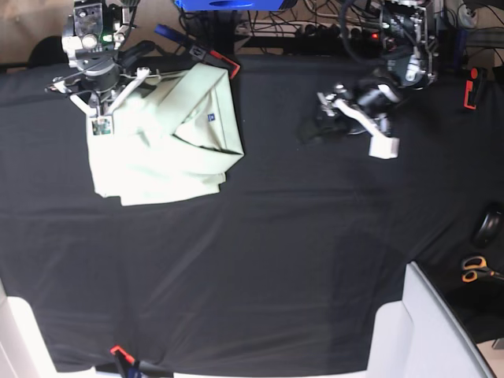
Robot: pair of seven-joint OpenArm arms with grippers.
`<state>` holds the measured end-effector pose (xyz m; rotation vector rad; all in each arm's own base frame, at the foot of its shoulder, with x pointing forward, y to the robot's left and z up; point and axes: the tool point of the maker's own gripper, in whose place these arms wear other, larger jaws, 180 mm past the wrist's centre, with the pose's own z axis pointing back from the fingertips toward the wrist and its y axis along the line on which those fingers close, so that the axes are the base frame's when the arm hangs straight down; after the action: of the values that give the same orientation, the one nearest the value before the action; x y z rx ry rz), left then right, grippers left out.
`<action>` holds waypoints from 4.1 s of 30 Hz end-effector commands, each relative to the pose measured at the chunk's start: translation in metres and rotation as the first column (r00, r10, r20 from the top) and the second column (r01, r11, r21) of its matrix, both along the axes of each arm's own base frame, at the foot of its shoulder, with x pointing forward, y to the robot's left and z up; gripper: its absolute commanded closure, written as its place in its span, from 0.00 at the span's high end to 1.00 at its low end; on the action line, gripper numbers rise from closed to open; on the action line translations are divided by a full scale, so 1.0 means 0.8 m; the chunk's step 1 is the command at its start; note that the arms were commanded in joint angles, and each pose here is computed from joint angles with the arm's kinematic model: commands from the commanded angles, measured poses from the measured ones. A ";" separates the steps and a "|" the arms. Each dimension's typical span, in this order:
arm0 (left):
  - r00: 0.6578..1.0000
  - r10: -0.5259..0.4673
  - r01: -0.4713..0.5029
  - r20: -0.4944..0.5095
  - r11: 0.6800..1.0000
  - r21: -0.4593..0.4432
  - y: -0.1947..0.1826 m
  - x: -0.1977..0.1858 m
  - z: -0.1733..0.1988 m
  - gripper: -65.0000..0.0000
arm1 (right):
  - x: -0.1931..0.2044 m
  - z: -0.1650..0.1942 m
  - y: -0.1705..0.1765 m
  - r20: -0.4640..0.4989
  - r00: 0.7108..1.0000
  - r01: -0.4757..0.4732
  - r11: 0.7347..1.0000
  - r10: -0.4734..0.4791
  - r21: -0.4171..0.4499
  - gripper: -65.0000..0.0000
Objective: Fold the T-shirt properly
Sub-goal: 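Reach the left gripper to the shirt's collar edge and grasp it, then pull the grasped shirt edge with the left gripper away from the right gripper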
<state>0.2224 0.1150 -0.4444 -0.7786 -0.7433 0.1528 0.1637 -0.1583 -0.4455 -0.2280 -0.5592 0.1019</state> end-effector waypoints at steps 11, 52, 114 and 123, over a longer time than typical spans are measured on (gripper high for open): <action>0.982 -0.175 0.183 0.074 0.975 -0.126 -0.113 0.017 0.025 0.74 | 0.007 0.009 -0.002 0.035 0.999 -0.001 1.000 0.001 -0.008 0.00; 0.800 -0.576 0.579 -0.169 0.815 -0.036 -0.242 -0.003 -0.053 0.74 | 0.008 0.009 0.000 0.038 0.999 0.000 1.000 0.000 -0.003 0.00; 0.616 -0.588 0.649 -0.525 0.001 0.761 -0.100 0.163 -0.035 0.00 | 0.007 0.008 0.002 0.035 0.999 -0.002 1.000 0.003 -0.001 0.00; 0.586 -0.676 0.475 -0.447 -0.161 0.865 -0.145 0.200 -0.010 0.00 | 0.004 0.007 0.000 0.030 1.000 0.001 1.000 -0.001 -0.004 0.00</action>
<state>0.3642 0.0099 -0.4701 0.2537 -0.3168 -1.2637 0.1627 -0.1565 -0.4459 -0.2238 -0.5591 0.0983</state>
